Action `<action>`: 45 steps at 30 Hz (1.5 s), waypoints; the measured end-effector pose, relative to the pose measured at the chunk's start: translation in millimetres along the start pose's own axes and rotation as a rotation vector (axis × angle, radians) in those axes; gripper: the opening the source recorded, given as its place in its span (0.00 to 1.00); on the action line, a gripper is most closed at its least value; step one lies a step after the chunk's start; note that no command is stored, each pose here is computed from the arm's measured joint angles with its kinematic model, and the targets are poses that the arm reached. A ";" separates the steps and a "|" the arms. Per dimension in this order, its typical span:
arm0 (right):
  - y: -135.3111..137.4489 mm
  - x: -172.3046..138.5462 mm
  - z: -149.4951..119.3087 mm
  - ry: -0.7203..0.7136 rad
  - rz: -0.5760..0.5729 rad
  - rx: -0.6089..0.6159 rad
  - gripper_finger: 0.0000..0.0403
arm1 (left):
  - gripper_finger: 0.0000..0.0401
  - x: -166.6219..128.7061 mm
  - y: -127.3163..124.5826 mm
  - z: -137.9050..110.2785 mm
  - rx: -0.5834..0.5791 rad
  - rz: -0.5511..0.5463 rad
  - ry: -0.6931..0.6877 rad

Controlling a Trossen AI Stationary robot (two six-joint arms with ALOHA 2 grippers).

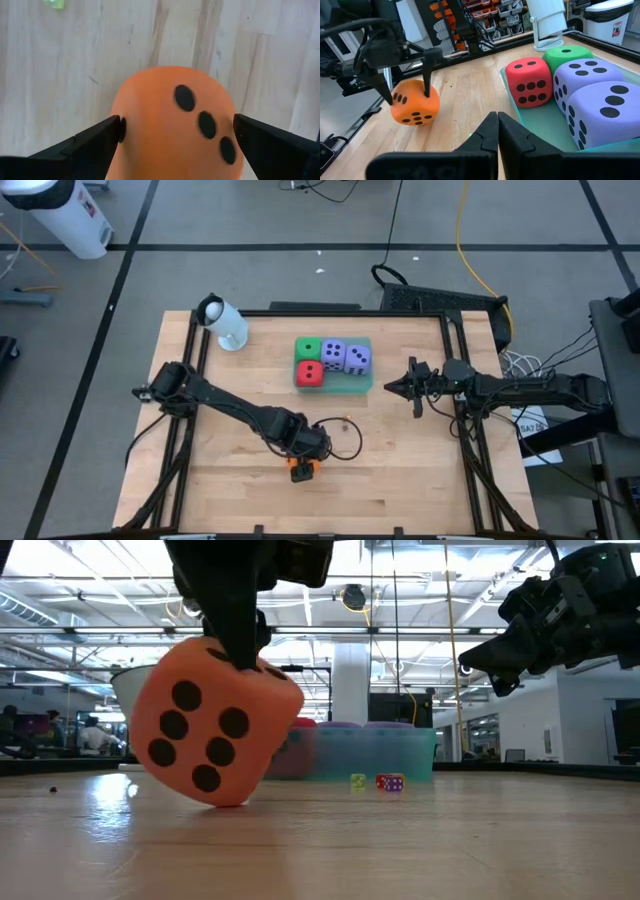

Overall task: Pick & Place Dice
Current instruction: Put the large orange dice into the blue bin

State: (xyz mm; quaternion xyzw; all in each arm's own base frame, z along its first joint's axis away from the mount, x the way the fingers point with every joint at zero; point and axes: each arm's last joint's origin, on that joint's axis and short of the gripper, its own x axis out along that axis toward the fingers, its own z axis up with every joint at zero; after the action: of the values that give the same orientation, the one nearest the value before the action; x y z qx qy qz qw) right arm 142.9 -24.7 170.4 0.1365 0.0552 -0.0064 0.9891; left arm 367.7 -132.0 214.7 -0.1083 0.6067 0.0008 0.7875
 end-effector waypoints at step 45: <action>-0.7 -0.1 -2.6 0.024 -0.008 0.006 0.00 | 0.98 -47.4 1.7 -18.4 0.505 0.154 -0.011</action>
State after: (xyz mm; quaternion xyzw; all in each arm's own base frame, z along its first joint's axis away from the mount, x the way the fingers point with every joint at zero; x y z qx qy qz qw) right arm 142.5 -24.6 167.7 0.1393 0.0677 -0.0087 0.9879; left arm 337.4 -127.4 255.4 0.1383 0.5899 -0.0903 0.7904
